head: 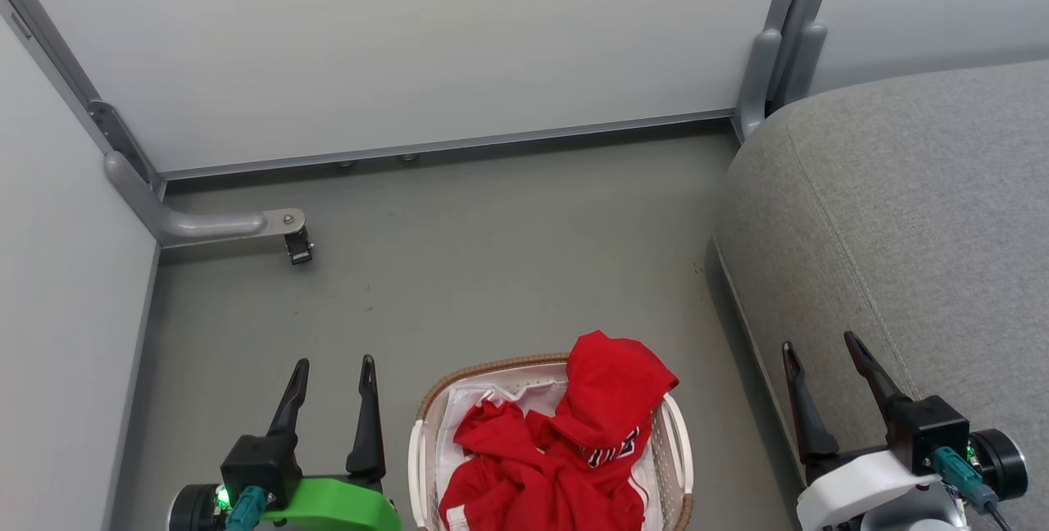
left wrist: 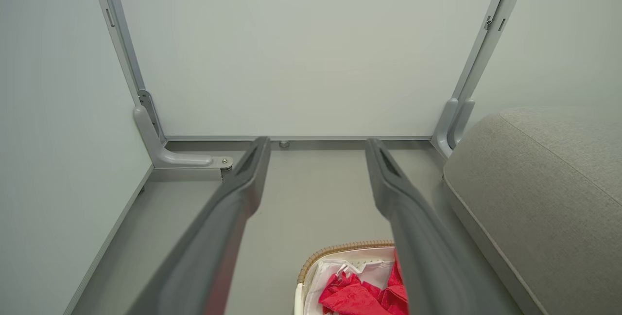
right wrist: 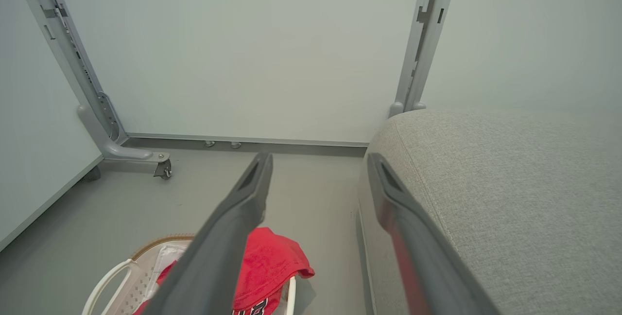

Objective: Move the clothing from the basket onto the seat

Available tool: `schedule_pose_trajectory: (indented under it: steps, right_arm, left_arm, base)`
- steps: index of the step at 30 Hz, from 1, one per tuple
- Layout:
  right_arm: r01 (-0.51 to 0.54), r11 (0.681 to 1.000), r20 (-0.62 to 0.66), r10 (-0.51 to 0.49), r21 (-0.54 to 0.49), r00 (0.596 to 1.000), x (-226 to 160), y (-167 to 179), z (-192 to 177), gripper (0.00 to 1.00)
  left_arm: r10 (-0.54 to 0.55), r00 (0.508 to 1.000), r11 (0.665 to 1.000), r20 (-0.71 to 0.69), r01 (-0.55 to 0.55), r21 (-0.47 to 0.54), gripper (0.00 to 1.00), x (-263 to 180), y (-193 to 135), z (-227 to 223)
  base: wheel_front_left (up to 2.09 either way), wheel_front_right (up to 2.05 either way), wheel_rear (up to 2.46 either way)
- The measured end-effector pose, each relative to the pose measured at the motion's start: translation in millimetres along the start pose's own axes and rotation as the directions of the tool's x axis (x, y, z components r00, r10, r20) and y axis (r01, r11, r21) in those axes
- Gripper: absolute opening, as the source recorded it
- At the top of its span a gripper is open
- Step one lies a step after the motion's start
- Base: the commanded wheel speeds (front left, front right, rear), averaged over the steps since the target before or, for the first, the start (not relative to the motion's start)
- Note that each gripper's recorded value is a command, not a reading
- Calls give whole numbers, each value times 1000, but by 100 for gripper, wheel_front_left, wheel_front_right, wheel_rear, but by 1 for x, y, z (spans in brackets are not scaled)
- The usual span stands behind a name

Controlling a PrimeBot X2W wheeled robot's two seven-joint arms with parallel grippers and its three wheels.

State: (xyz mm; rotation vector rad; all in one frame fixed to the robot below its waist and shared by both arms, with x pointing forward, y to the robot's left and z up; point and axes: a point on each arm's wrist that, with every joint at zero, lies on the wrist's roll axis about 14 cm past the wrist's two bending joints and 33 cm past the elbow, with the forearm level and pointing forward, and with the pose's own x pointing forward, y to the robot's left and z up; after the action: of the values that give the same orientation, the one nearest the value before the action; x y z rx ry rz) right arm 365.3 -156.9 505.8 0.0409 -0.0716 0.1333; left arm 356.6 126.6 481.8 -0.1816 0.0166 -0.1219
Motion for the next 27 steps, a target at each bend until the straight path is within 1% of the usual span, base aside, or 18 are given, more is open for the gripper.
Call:
schedule_pose_trajectory:
  steps: [8,27]
  right_arm:
    - [-13,999,0,13,-52,1000,-2,2,-1,100]
    - [-9,999,2,9,-47,1000,-1,0,-1,100]
  left_arm:
    - [-16,1000,999,-2,16,46,100,-2,-4,-3]
    - [-13,1000,999,-27,14,40,100,-3,-3,-11]
  base:
    - [0,0,0]
    - [0,0,0]
